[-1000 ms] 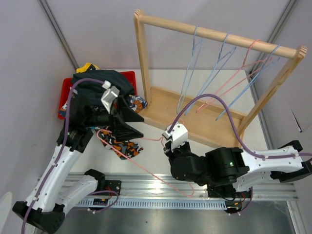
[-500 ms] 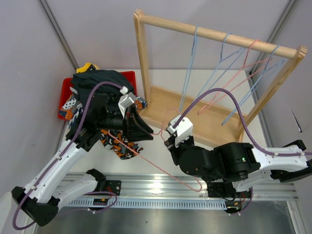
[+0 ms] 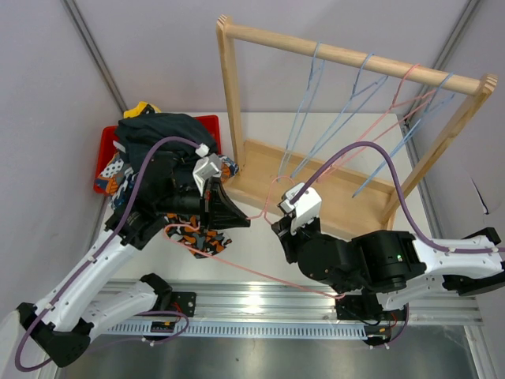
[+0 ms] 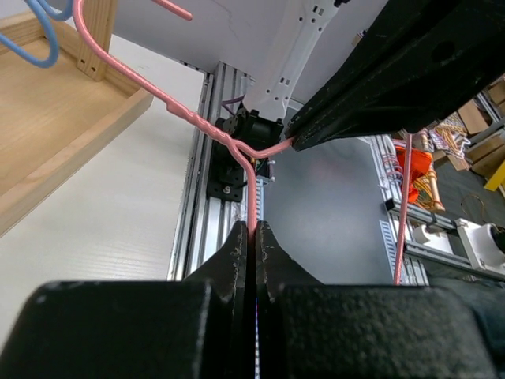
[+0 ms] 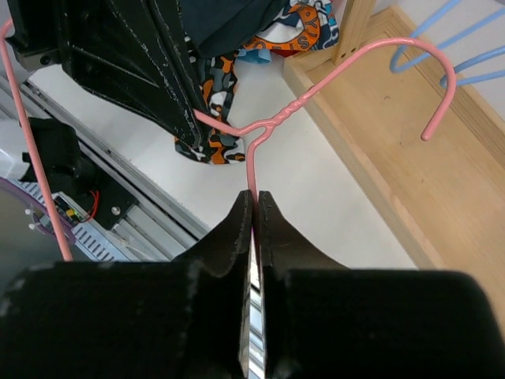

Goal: Remove the shorts from the hanger

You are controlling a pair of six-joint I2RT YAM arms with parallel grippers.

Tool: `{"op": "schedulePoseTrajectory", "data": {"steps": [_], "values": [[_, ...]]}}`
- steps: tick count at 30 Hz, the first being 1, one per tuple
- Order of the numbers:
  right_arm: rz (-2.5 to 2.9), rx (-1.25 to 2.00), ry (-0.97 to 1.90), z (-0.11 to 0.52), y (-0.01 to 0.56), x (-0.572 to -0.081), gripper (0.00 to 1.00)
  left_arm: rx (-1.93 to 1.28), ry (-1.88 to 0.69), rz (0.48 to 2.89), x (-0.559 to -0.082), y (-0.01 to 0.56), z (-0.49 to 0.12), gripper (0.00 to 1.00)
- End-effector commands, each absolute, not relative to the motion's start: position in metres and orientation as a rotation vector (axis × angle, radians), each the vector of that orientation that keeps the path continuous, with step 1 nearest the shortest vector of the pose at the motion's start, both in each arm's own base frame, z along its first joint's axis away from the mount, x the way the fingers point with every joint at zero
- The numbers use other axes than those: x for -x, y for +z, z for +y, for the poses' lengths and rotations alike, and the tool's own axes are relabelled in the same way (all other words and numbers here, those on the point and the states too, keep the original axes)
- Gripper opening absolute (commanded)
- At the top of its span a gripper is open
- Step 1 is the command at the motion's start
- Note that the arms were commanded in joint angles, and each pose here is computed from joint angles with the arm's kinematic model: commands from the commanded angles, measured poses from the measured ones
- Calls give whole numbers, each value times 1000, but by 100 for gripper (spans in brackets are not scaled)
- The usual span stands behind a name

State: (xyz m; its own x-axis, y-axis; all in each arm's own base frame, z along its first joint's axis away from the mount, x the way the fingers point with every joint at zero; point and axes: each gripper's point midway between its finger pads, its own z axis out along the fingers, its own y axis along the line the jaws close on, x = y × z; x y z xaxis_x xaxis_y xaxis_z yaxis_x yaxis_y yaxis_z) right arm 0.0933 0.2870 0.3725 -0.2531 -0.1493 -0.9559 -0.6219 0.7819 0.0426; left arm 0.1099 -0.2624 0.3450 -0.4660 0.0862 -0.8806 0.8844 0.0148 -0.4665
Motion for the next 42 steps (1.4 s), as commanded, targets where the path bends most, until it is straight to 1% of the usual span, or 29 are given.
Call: {"op": "schedulePoseTrajectory", "data": {"steps": [1, 2, 3, 4, 5, 6, 7, 9, 12, 13, 16, 21, 24, 26, 29, 30, 34, 35, 39, 40, 42], "values": [[1791, 504, 544, 278, 383, -98, 17, -899, -1348, 1602, -136, 363, -258, 0], [1795, 497, 544, 276, 383, -99, 33, -876, -1318, 1662, -139, 354, -254, 0], [1796, 493, 545, 274, 384, -99, 63, -816, -1234, 1711, -153, 348, -251, 0], [1796, 480, 551, 270, 386, -100, 76, -799, -1166, 1721, -160, 348, -246, 0], [1795, 474, 542, 266, 386, -100, 84, -765, -1109, 1776, -165, 341, -239, 0], [1797, 463, 550, 263, 388, -100, 97, -686, -997, 1813, -182, 336, -229, 0], [1792, 454, 557, 255, 391, -101, 99, -664, -937, 1812, -188, 339, -222, 0], [1793, 439, 575, 249, 394, -100, 99, -574, -788, 1877, -203, 329, -203, 0], [1790, 414, 595, 233, 400, -102, 99, -507, -627, 1908, -211, 329, -178, 0], [1789, 397, 607, 229, 404, -103, 99, -456, -515, 1914, -221, 328, -162, 0], [1792, 381, 607, 213, 407, -105, 99, -390, -327, 1935, -231, 327, -133, 0], [1791, 352, 618, 200, 410, -108, 99, -313, -161, 1913, -240, 330, -105, 0], [1793, 353, 614, 199, 408, -109, 99, -268, -67, 1873, -248, 341, -92, 0], [1794, 352, 605, 198, 406, -109, 99, -201, -7, 1819, -253, 359, -83, 0], [1795, 338, 605, 195, 405, -110, 99, -158, 6, 1717, -259, 389, -84, 0], [1797, 338, 604, 195, 402, -110, 99, -171, 46, 1686, -261, 397, -81, 0], [1793, 306, 639, 186, 403, -112, 99, -157, 34, 1568, -276, 431, -92, 0], [1795, 303, 639, 185, 401, -112, 99, -149, 16, 1536, -276, 447, -93, 0], [1804, 282, 642, 178, 395, -114, 99, -234, -3, 1424, -279, 478, -113, 0], [1807, 280, 642, 177, 393, -114, 99, -247, -38, 1363, -277, 492, -123, 0], [1808, 276, 645, 174, 392, -114, 99, -289, -5, 1321, -280, 501, -131, 0]]}}
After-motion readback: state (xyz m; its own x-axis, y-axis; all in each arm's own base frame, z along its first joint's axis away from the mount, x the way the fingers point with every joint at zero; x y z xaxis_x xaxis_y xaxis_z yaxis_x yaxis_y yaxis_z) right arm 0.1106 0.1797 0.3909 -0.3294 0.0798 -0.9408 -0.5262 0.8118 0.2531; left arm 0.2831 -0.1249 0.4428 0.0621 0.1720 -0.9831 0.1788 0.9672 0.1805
